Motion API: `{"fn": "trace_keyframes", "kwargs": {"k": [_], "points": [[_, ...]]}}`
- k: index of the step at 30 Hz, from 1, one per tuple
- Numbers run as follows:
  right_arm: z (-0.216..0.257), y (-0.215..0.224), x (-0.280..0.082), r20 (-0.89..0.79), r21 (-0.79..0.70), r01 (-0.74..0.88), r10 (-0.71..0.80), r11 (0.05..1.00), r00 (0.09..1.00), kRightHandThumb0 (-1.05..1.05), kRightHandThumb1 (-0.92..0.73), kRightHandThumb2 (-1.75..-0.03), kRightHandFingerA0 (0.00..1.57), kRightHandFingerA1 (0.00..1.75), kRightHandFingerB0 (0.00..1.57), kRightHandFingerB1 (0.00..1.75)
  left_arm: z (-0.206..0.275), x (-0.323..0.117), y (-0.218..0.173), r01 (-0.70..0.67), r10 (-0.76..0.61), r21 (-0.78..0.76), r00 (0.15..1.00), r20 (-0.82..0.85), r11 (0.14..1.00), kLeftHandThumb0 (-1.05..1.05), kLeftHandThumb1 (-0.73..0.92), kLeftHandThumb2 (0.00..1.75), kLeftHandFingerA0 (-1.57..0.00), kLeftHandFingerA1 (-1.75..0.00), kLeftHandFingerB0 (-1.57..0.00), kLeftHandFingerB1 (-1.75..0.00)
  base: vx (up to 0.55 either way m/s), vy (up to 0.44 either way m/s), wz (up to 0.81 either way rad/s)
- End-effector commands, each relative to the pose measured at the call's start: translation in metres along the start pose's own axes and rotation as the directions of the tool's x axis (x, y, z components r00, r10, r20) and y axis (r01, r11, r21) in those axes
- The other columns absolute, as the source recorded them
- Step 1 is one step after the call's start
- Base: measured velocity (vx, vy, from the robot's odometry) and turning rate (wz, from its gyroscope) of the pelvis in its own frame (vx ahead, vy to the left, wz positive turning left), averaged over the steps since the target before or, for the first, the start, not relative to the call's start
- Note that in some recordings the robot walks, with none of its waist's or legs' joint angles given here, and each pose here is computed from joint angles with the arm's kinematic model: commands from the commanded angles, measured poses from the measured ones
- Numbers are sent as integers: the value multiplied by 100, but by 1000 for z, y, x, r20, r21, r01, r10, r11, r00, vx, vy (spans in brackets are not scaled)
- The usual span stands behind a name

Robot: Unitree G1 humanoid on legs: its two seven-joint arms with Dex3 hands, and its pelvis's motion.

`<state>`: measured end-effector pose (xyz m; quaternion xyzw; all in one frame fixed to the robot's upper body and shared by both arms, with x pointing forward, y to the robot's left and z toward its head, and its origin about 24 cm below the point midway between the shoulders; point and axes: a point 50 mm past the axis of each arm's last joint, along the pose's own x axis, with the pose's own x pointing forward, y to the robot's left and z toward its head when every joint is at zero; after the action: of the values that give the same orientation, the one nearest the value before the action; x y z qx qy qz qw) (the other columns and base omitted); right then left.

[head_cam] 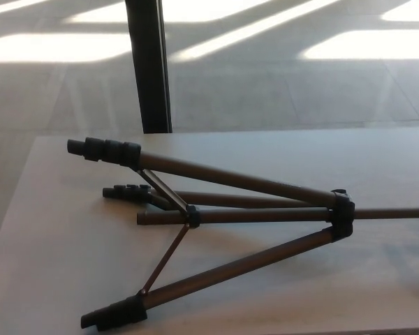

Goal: Use both hands of the robot to pick up the tripod lying in the middle of the desk and make it stand upright on the desk

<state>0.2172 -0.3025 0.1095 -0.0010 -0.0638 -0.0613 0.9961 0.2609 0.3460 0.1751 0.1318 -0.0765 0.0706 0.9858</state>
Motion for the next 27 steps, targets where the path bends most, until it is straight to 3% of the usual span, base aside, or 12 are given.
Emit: {"fn": "trace_keyframes", "kwargs": {"k": [1,2,6,9,10,11,12,15,17,23,24,27], "points": [[23,94,-4,15,130,-323,324,937,946,-78,-69,-62,73,78,48,45,138,37,-60,304,-377,288,893,247,908,-66,52,93,-31,-58,-30,-54,0,0,0],[19,97,-4,4,135,-328,330,935,944,-79,-68,-61,74,77,52,46,140,39,-64,324,-395,280,884,251,903,-61,66,59,-36,-48,-38,-41,0,0,0],[4,112,-8,-49,185,-348,362,919,931,-73,-71,-61,70,77,51,47,152,44,-91,408,-487,309,836,252,859,-68,53,95,-39,-61,-28,-50,0,0,0],[-1,117,-12,-69,210,-349,370,914,927,-72,-71,-62,69,78,54,47,160,42,-105,452,-524,295,816,246,842,-66,49,94,-37,-62,-29,-52,0,0,0],[-3,121,-13,-83,222,-348,373,911,924,-74,-71,-61,69,78,55,46,167,41,-115,491,-562,299,792,239,819,-62,64,59,-32,-56,-37,-46,0,0,0],[-4,124,-14,-94,234,-346,376,909,922,-76,-68,-61,71,78,57,46,172,39,-122,508,-587,319,774,237,800,-72,49,90,-26,-58,-30,-55,0,0,0],[-8,127,-16,-115,244,-352,388,903,915,-76,-68,-61,70,78,57,48,178,37,-129,503,-605,374,760,237,779,-60,64,59,-30,-54,-37,-47,0,0,0],[-12,131,-20,-159,223,-377,415,899,896,-78,-69,-61,72,77,58,50,189,35,-146,470,-642,519,735,217,714,-74,51,92,-27,-58,-31,-55,0,0,0],[-14,130,-22,-173,202,-381,415,902,893,-80,-69,-61,71,78,57,50,193,36,-156,443,-672,613,712,202,654,-73,65,61,-23,-52,-34,-43,0,0,0],[-22,118,-27,-230,208,-332,375,920,898,-74,-71,-61,70,81,55,53,207,40,-183,245,-726,894,677,119,375,-86,74,63,-19,-52,-27,-36,0,0,0],[-22,116,-27,-228,208,-330,373,921,899,-74,-71,-61,69,81,55,54,208,40,-187,210,-732,920,672,110,331,-85,57,101,-14,-55,-19,-48,0,0,0],[-22,107,-30,-235,206,-310,355,928,905,-75,-70,-61,66,79,55,50,208,36,-201,190,-739,971,673,-20,147,-41,29,98,-3,-54,0,-50,0,0,0]]}}
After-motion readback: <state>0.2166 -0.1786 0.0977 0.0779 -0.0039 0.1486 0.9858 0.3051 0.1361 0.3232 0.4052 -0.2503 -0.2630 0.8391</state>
